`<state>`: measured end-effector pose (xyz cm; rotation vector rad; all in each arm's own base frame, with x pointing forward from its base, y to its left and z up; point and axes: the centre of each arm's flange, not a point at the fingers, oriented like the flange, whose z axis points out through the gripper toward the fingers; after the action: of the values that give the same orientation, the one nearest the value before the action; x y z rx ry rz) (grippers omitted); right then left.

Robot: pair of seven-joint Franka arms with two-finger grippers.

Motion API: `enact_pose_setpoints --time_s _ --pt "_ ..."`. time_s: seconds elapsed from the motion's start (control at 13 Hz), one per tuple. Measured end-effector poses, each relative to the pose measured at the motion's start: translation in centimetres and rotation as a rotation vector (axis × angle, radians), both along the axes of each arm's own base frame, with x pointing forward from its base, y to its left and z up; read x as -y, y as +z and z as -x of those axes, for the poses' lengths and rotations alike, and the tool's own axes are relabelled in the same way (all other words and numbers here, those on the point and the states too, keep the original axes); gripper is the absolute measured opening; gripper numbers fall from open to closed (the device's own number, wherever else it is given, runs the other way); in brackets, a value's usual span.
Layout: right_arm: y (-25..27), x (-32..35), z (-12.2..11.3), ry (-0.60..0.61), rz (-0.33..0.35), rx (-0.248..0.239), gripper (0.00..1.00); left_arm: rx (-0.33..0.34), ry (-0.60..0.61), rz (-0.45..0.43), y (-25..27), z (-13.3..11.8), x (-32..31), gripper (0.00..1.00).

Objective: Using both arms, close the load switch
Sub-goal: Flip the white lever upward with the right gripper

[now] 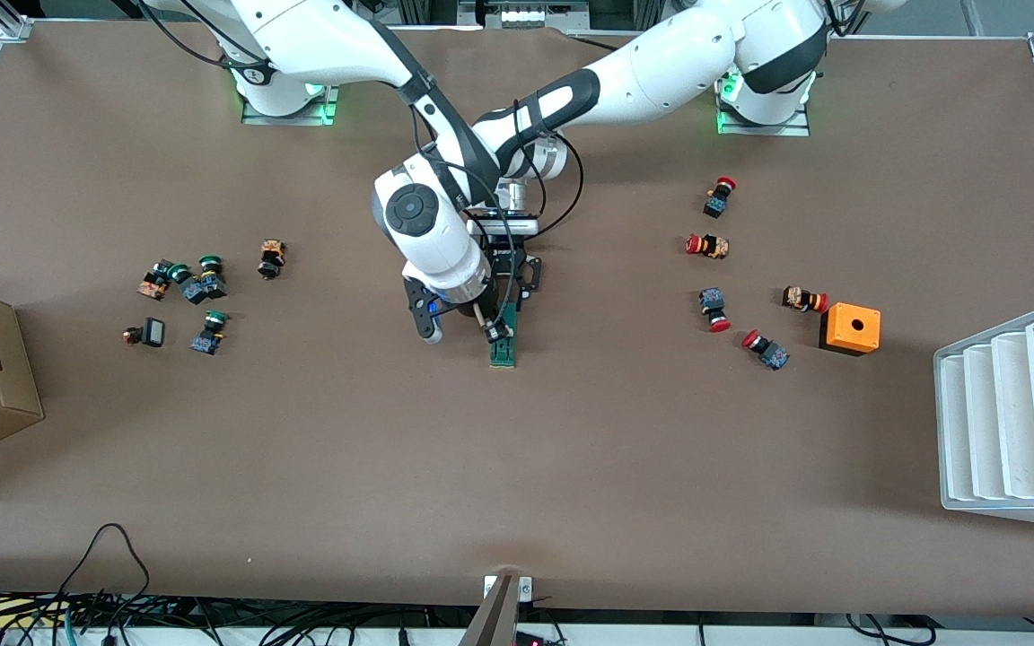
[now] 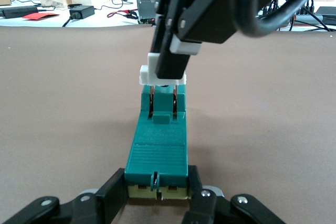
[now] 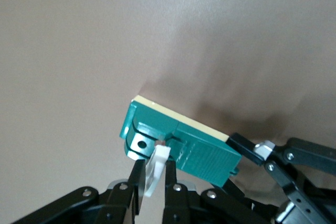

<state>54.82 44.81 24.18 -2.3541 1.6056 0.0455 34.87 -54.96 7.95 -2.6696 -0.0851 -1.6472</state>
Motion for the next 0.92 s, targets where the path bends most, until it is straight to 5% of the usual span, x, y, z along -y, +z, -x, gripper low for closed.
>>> enact_pose_setpoints --time_s 0.92 --pt "-0.1 0.1 -1.3 -0.010 -0.002 -0.005 0.21 0.000 0.000 0.000 0.0 0.0 0.0 0.51"
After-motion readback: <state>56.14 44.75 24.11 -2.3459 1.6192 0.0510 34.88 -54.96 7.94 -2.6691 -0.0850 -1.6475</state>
